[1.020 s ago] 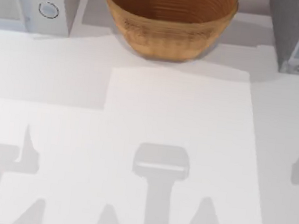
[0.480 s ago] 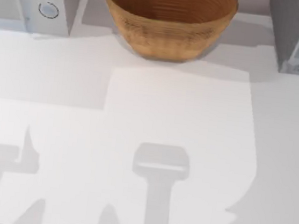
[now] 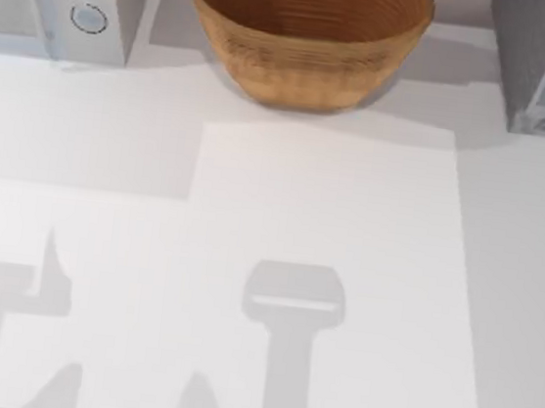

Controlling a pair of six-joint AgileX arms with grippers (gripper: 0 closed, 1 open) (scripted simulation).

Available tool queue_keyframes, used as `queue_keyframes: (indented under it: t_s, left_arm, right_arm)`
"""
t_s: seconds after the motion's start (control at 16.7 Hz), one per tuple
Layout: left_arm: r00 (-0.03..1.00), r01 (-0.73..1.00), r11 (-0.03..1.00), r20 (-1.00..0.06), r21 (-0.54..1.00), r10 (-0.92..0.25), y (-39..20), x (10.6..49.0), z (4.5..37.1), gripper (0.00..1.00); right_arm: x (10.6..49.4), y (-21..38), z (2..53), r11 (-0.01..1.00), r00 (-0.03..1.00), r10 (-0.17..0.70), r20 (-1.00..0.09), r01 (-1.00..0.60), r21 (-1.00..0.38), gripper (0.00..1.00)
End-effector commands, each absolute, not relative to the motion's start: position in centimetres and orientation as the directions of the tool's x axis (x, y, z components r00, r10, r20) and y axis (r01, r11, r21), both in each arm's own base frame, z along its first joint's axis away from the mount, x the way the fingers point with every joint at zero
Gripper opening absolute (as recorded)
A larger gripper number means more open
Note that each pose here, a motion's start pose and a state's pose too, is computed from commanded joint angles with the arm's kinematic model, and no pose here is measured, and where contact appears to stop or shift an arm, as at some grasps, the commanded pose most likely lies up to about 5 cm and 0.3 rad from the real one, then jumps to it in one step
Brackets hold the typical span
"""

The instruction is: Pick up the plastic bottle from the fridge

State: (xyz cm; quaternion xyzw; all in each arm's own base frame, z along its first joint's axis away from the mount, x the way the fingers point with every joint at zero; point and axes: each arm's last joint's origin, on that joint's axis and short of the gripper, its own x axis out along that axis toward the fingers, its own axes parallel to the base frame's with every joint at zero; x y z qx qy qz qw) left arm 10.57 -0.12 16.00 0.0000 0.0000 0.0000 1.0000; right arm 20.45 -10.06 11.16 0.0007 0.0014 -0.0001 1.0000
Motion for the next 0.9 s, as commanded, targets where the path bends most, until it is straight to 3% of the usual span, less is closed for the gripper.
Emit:
queue_keyframes:
  t_s: [0.54,0.9]
  left_arm:
    - [1.000,0.000,1.000,0.000,0.000,0.000,-0.1,10.6,16.0,1.00]
    - [1.000,0.000,1.000,0.000,0.000,0.000,-0.1,10.6,16.0,1.00]
  right_arm:
    - [21.4,-10.3,10.8,1.000,1.000,0.002,-0.007,-0.002,0.002,1.00]
    - [30.2,-11.8,10.4,1.000,1.000,-0.009,0.002,0.009,-0.007,1.00]
